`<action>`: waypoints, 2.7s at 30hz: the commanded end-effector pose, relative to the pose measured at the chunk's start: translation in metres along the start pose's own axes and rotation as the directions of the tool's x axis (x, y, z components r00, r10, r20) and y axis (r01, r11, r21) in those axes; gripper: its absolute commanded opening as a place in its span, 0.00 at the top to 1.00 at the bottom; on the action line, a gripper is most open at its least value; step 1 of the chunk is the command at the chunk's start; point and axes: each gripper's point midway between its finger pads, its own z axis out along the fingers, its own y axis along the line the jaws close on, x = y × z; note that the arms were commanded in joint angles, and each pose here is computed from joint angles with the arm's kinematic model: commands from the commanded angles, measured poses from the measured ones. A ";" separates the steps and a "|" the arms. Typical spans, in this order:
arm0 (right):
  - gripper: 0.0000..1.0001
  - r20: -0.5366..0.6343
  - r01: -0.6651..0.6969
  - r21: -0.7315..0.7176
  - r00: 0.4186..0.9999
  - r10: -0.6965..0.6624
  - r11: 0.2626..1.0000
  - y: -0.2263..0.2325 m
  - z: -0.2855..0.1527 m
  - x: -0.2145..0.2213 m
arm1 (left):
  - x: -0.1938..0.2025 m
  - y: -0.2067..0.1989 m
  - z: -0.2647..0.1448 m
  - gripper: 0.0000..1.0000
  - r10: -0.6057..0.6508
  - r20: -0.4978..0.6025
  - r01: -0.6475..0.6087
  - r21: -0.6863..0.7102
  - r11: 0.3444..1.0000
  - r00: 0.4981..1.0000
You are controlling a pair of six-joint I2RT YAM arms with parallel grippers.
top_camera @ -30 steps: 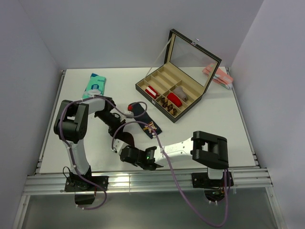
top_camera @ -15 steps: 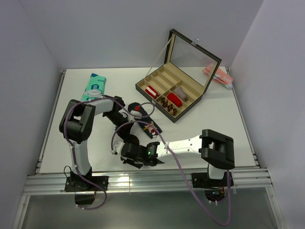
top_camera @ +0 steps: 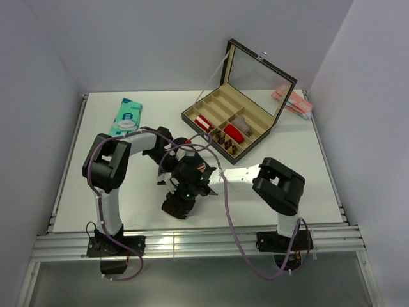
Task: Roll the socks
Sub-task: Roll the sock at the center of the board.
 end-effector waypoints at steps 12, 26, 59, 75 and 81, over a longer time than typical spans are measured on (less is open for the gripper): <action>0.87 -0.158 -0.241 -0.072 0.961 0.227 0.968 -0.020 0.027 0.066 | -0.054 0.023 -0.032 0.45 0.200 0.160 -0.171 -0.177 0.969 0.967; 0.87 -0.198 -0.331 -0.058 0.928 0.315 0.942 -0.037 0.020 0.062 | -0.056 0.041 -0.106 0.41 0.161 0.330 -0.065 -0.284 0.957 0.930; 0.81 -0.295 -0.564 -0.063 0.799 0.524 0.824 -0.050 -0.004 -0.015 | 0.042 -0.060 -0.044 0.11 0.786 -0.115 -0.695 -0.557 0.455 0.607; 0.81 -0.278 -0.561 -0.109 0.810 0.517 0.820 -0.045 -0.003 -0.020 | 0.041 -0.059 0.003 0.14 0.774 -0.144 -0.722 -0.496 0.483 0.616; 0.81 -0.266 -0.558 -0.136 0.816 0.512 0.818 -0.040 -0.006 -0.022 | 0.043 -0.041 0.010 0.27 0.726 -0.175 -0.693 -0.507 0.512 0.665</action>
